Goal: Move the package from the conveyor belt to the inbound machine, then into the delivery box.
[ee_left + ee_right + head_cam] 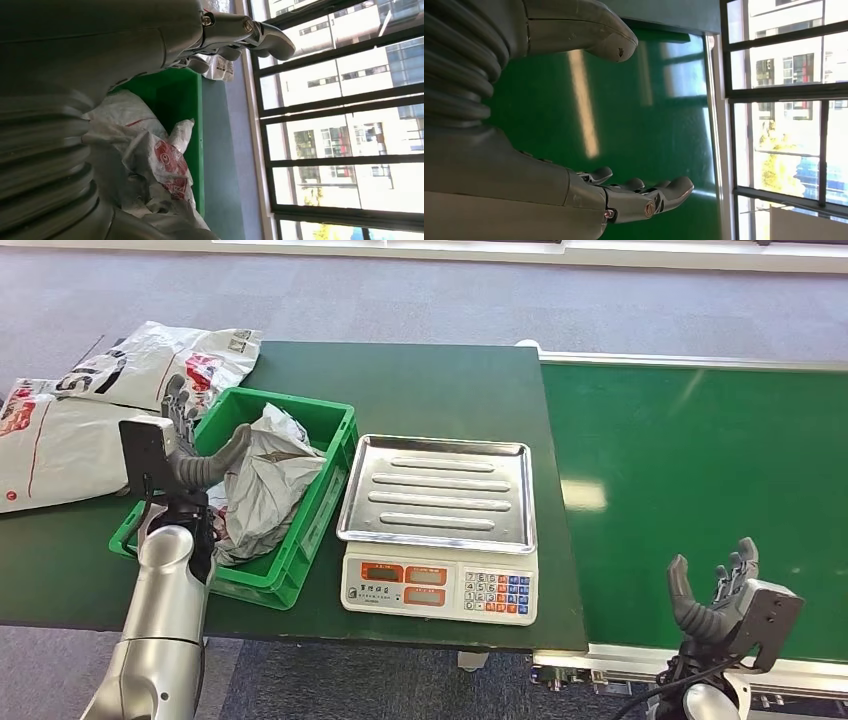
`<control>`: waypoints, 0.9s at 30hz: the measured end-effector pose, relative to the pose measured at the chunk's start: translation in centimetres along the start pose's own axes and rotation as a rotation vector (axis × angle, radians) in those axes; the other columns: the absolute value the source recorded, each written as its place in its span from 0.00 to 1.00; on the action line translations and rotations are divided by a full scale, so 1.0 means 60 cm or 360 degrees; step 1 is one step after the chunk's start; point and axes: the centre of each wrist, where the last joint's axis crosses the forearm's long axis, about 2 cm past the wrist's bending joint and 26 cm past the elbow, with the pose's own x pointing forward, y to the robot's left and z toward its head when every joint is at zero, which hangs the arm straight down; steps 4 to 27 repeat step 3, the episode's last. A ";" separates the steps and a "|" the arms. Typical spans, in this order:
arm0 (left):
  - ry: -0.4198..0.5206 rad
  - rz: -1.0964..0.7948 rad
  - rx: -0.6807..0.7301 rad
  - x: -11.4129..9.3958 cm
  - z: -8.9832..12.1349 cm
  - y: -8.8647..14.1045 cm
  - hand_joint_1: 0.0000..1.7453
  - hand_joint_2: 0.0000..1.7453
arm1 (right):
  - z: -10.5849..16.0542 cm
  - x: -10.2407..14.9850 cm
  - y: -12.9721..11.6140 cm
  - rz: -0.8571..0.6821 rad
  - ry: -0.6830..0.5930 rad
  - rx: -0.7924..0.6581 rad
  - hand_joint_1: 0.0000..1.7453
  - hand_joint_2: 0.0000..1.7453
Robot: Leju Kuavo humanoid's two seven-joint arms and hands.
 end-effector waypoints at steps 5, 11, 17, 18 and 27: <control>-0.0195 0.0092 0.0106 0.008 0.022 -0.002 0.00 1.00 | 0.002 -0.001 -0.001 -0.0010 0.0009 -0.0004 0.00 1.00; -0.0195 0.0092 0.0106 0.008 0.022 -0.002 0.00 1.00 | 0.002 -0.001 -0.001 -0.0010 0.0009 -0.0004 0.00 1.00; -0.0195 0.0092 0.0106 0.008 0.022 -0.002 0.00 1.00 | 0.002 -0.001 -0.001 -0.0010 0.0009 -0.0004 0.00 1.00; -0.0195 0.0092 0.0106 0.008 0.022 -0.002 0.00 1.00 | 0.002 -0.001 -0.001 -0.0010 0.0009 -0.0004 0.00 1.00; -0.0195 0.0092 0.0106 0.008 0.022 -0.002 0.00 1.00 | 0.002 -0.001 -0.001 -0.0010 0.0009 -0.0004 0.00 1.00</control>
